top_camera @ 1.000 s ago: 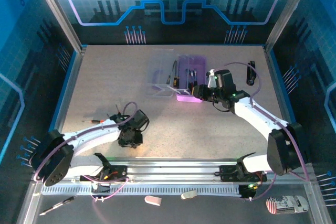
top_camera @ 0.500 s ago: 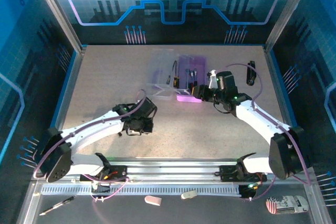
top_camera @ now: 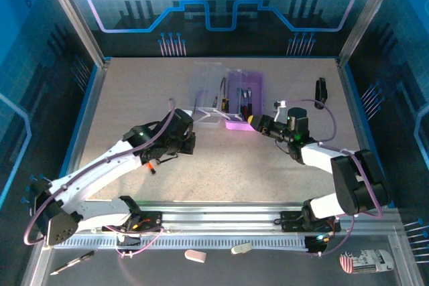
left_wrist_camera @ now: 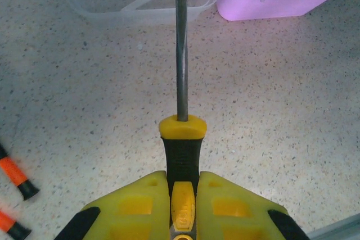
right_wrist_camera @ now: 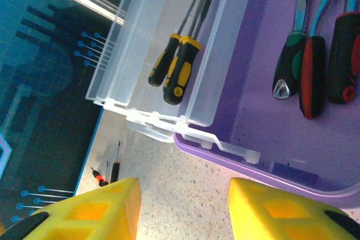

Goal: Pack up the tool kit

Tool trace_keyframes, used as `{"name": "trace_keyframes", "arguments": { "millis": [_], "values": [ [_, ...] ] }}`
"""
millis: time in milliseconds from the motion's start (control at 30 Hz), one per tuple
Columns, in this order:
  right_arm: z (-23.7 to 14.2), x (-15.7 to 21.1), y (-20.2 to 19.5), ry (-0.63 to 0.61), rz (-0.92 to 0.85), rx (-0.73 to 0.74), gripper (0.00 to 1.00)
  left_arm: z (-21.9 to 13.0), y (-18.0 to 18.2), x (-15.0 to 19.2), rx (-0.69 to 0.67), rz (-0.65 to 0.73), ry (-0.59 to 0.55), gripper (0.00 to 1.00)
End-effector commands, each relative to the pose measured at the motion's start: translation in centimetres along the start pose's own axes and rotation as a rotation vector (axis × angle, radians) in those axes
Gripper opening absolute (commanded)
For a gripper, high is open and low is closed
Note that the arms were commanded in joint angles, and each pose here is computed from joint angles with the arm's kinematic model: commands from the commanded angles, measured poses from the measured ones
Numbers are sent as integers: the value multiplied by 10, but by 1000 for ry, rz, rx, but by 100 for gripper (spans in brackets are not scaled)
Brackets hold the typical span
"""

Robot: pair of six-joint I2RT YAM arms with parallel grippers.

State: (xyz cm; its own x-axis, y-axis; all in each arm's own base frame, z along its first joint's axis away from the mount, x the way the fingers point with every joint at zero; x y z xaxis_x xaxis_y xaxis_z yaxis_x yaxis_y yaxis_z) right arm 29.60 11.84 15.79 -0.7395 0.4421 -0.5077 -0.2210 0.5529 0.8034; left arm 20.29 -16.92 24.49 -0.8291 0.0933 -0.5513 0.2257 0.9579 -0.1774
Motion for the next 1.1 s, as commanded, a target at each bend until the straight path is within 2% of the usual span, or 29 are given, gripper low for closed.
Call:
{"name": "trace_keyframes", "arguments": {
  "millis": [0,267,433,600,1067],
  "values": [
    [-11,-17,13,-106,-61,-63,45,5,-20,-22,61,22,-87,11],
    [-16,-20,16,-122,-23,-137,45,33,-54,-33,157,59,-96,12],
    [-14,-20,21,-109,16,-210,47,50,-79,-27,192,134,-92,11],
    [-9,-18,15,-88,44,-224,49,65,-92,-23,229,137,-57,11],
    [2,-19,18,-44,87,-349,43,90,-120,-40,275,168,3,10]
  ]
}}
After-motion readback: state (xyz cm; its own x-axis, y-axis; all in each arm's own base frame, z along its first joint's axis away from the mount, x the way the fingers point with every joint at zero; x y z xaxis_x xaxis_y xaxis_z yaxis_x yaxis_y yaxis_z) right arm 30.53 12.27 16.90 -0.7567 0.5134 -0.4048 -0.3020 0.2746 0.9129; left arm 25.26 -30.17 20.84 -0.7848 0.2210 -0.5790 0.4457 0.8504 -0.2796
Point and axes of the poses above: each hand's point on the last joint's axis, 136 mm out from that joint toward the fingers, its own z axis out along the fingers, its own y axis along the line the jaws close on, x = y × z, the point moved 8 cm from there along -z, back along the fingers, and after that the axes turned 3 degrees about z, right-handed, at the moved point
